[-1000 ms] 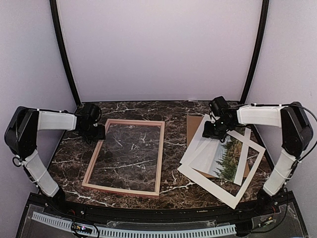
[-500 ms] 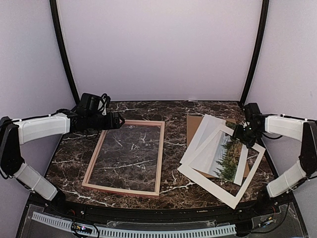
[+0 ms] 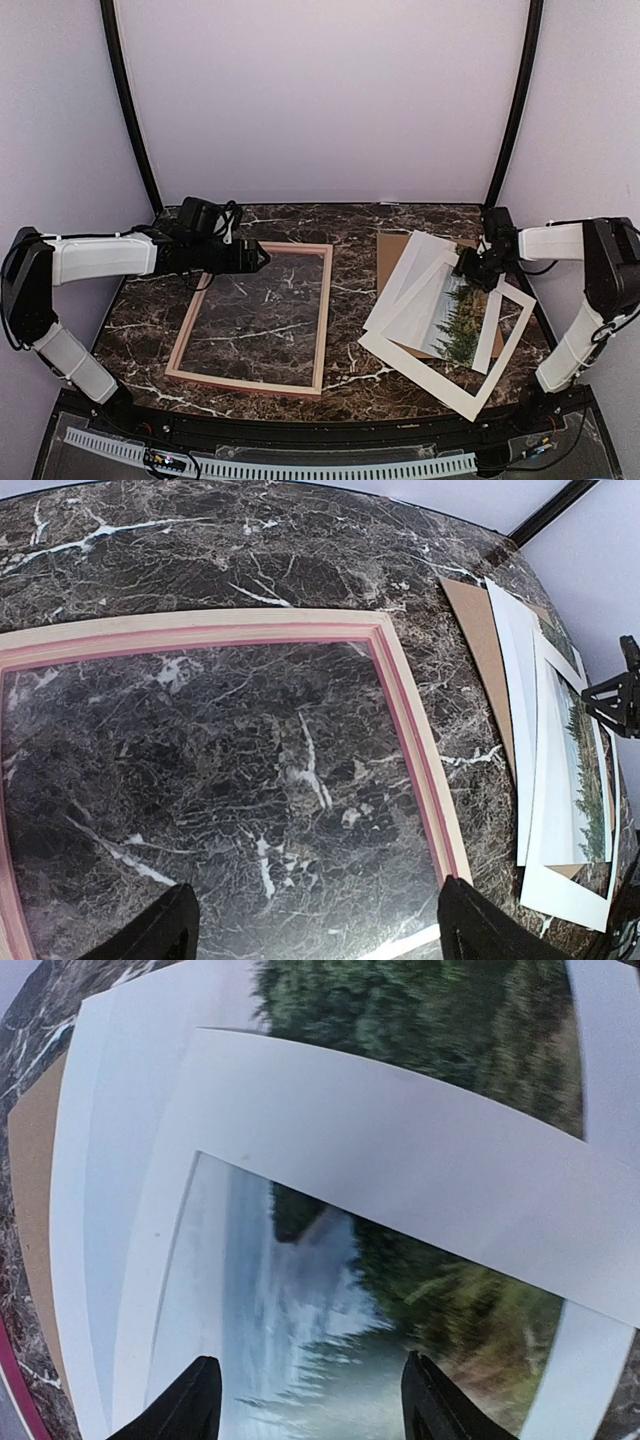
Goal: Put the photo into the frame
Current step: Adjust the glass panel in the frame body, then pick up the mat board from the photo.
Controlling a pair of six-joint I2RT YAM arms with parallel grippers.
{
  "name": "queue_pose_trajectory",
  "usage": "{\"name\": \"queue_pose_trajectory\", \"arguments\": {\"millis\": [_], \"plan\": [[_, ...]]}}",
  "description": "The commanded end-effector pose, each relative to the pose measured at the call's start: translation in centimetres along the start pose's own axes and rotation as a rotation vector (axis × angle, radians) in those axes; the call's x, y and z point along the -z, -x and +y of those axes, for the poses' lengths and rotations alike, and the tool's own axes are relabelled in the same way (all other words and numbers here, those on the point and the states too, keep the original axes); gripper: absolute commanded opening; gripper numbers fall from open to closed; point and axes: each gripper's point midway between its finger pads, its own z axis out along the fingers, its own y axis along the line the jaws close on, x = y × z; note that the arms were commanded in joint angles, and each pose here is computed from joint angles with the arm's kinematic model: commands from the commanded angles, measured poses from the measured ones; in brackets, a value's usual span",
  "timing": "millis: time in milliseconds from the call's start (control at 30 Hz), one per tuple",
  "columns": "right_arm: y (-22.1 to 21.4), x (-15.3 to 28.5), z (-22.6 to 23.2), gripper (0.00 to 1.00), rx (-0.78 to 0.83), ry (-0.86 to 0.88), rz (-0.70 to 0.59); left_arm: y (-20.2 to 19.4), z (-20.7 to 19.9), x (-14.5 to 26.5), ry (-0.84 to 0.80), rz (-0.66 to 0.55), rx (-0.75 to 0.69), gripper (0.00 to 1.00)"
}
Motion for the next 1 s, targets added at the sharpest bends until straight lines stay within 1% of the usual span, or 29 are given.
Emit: {"name": "queue_pose_trajectory", "arguments": {"millis": [0, 400, 733, 967], "plan": [[1.8, -1.0, 4.9, 0.62, 0.085, 0.096, -0.036, -0.3, -0.8, -0.2, -0.032, 0.002, 0.001, 0.85], [0.8, -5.0, 7.9, 0.61, 0.137, 0.125, 0.021, -0.7, -0.8, -0.6, -0.024, 0.020, 0.005, 0.85], [-0.8, -6.0, 10.5, 0.60, 0.189, 0.174, 0.053, -0.9, -0.7, -1.0, -0.020, 0.031, 0.005, 0.85], [-2.9, -6.0, 14.1, 0.59, 0.276, 0.265, 0.085, -1.0, -1.0, -1.0, -0.028, 0.036, -0.004, 0.85]]}}
